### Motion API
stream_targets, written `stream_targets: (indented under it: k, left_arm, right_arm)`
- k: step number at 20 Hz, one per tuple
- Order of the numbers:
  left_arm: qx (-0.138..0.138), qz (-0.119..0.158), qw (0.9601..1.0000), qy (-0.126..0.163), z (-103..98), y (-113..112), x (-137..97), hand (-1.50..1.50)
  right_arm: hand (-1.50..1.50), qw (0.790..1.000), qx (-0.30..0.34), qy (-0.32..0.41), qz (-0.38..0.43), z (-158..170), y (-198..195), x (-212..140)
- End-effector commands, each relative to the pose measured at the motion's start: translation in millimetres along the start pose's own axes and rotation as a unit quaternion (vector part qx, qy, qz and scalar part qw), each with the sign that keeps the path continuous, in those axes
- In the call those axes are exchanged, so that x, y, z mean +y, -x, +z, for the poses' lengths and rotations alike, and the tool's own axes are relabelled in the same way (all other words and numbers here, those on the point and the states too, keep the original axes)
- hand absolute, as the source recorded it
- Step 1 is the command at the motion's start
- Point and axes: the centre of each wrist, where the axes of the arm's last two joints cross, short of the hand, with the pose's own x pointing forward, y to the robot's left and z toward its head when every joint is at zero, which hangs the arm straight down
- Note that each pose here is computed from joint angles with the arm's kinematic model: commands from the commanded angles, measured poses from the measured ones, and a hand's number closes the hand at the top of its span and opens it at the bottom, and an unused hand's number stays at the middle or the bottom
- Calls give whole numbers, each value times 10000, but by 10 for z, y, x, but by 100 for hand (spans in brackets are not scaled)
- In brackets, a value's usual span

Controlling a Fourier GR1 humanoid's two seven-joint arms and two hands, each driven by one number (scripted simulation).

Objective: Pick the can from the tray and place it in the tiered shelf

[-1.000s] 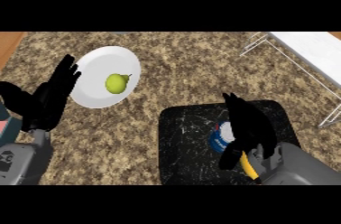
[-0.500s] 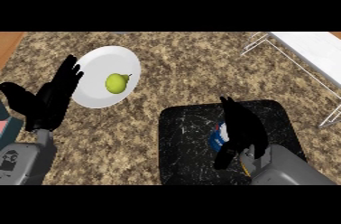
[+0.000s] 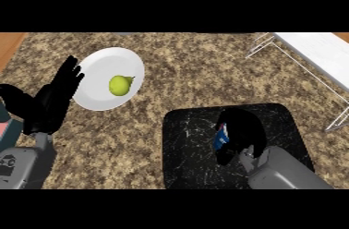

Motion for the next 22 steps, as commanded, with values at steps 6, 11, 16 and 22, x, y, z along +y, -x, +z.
stream_targets:
  k: [6,11,16,22]
  left_arm:
    - [60,46,10000,39,-69,-15,144,0]
    - [-10,33,10000,-39,-82,-58,34,0]
    - [51,15,10000,-41,31,132,-96,0]
    - [19,76,9999,-138,62,9,43,0]
  right_arm:
    - [150,9964,446,714,-84,-128,-61,-44]
    - [150,9669,-2450,12,718,610,-110,471]
    - [150,9385,-3428,425,3,1022,108,338]
    - [150,9012,-3761,1551,-1497,1418,343,-255]
